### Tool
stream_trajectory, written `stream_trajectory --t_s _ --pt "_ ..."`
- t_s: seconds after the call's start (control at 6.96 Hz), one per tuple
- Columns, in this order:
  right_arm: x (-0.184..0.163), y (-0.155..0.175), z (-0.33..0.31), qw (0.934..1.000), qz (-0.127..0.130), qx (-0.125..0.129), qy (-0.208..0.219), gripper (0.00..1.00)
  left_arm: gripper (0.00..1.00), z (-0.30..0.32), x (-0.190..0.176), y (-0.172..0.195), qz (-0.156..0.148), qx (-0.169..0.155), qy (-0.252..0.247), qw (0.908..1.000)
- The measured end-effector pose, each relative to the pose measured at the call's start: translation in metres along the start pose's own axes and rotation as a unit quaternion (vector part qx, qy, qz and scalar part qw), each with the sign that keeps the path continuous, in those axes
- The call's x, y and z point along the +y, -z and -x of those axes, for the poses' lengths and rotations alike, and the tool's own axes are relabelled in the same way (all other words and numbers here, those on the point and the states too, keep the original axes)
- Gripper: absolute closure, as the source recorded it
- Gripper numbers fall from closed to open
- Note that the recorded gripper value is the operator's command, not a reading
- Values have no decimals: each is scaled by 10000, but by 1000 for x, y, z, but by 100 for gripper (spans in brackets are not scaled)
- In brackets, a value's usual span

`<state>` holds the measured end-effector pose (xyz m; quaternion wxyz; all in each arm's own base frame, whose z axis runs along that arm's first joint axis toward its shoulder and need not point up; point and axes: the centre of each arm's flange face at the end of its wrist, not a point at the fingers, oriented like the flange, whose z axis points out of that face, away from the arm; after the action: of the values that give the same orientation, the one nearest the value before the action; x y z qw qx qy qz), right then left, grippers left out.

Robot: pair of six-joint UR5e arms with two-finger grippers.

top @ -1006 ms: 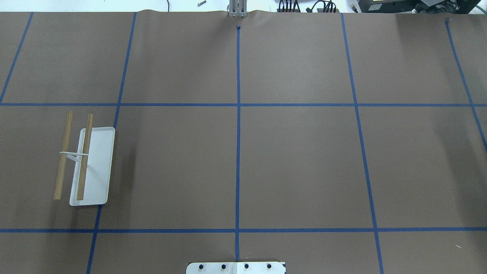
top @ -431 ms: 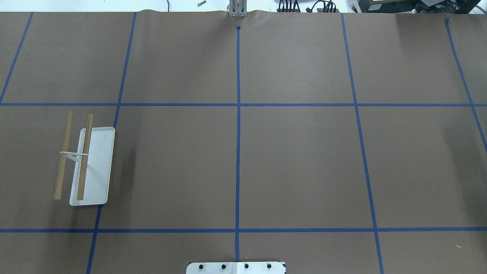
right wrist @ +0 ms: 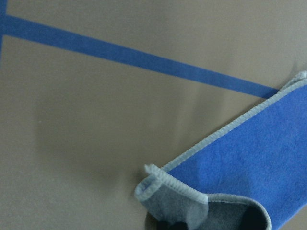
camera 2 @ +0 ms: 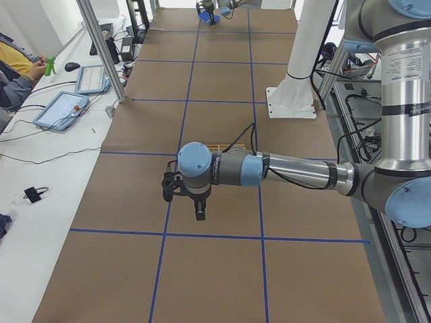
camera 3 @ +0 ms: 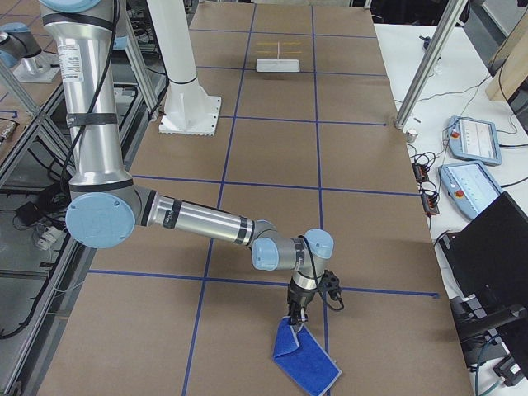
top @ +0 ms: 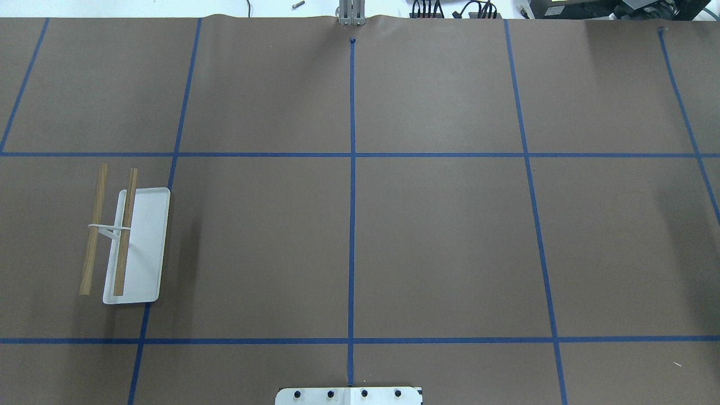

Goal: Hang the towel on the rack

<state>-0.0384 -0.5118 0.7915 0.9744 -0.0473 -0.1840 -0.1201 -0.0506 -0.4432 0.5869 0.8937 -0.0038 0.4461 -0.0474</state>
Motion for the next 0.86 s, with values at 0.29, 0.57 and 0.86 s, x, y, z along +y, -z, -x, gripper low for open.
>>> stream_trajectory --t_s 0.29,0.57,0.86 --pt "-9 14 2 9999 -88 -10 67 100 2 -3 -2 2 -21 8 -21 10000" --pt "-22 76 13 9998 -183 -14 -19 100 2 -10 -3 7 -75 20 83 9999" --pt "-31 210 60 9997 -136 -2 -226 100 2 -22 -12 15 -171 68 220 9996"
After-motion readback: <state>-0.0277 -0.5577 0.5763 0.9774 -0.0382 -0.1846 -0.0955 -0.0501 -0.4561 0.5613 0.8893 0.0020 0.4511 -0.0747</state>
